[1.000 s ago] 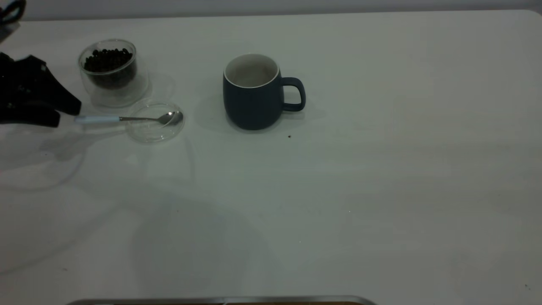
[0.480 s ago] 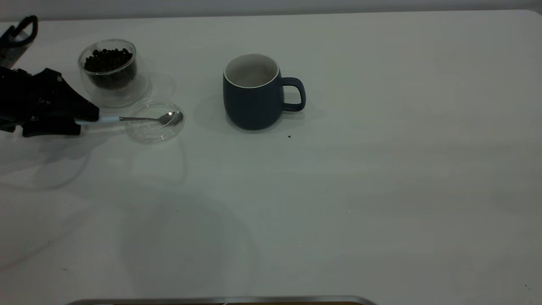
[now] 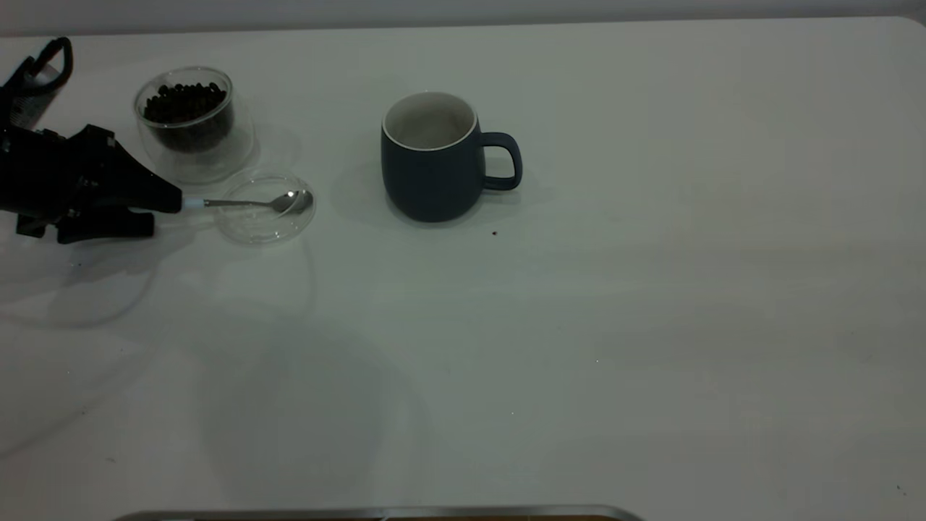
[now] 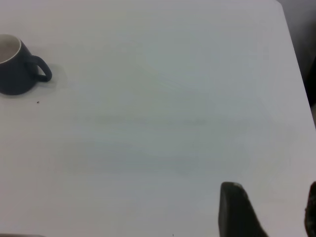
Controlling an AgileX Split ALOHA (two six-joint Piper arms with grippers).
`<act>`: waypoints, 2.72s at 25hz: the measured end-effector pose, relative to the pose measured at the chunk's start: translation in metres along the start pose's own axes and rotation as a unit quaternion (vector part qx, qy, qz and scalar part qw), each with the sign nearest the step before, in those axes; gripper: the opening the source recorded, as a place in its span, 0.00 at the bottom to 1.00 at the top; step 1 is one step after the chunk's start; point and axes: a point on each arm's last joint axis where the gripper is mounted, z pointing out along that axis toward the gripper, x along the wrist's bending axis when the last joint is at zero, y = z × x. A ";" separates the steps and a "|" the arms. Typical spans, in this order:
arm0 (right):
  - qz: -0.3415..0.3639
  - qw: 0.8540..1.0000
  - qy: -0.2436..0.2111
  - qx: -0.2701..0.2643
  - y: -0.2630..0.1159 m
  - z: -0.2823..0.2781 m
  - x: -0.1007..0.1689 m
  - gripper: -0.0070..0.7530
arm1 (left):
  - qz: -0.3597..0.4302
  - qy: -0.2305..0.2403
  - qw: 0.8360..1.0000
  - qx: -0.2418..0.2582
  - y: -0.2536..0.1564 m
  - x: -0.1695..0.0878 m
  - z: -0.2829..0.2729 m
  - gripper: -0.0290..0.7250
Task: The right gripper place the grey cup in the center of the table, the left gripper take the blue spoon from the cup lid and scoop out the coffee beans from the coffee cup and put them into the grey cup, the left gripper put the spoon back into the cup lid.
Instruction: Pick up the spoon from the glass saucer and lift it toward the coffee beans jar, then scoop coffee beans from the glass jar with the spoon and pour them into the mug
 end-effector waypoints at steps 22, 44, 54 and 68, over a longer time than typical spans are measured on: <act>0.000 1.000 0.000 0.000 0.000 0.000 0.000 0.50 | 0.000 -0.059 0.998 -0.007 0.001 -0.010 0.000 0.23; 0.000 1.000 0.000 0.000 0.000 0.000 0.000 0.50 | 0.123 -0.081 0.989 0.008 0.035 -0.081 -0.074 0.22; 0.000 1.000 0.000 0.000 0.000 0.000 0.000 0.50 | 0.064 -0.027 0.988 -0.138 0.076 -0.087 -0.148 0.22; -0.001 1.000 0.000 0.000 0.000 0.000 0.000 0.50 | -0.060 -0.056 0.995 -0.063 0.043 -0.003 -0.114 0.22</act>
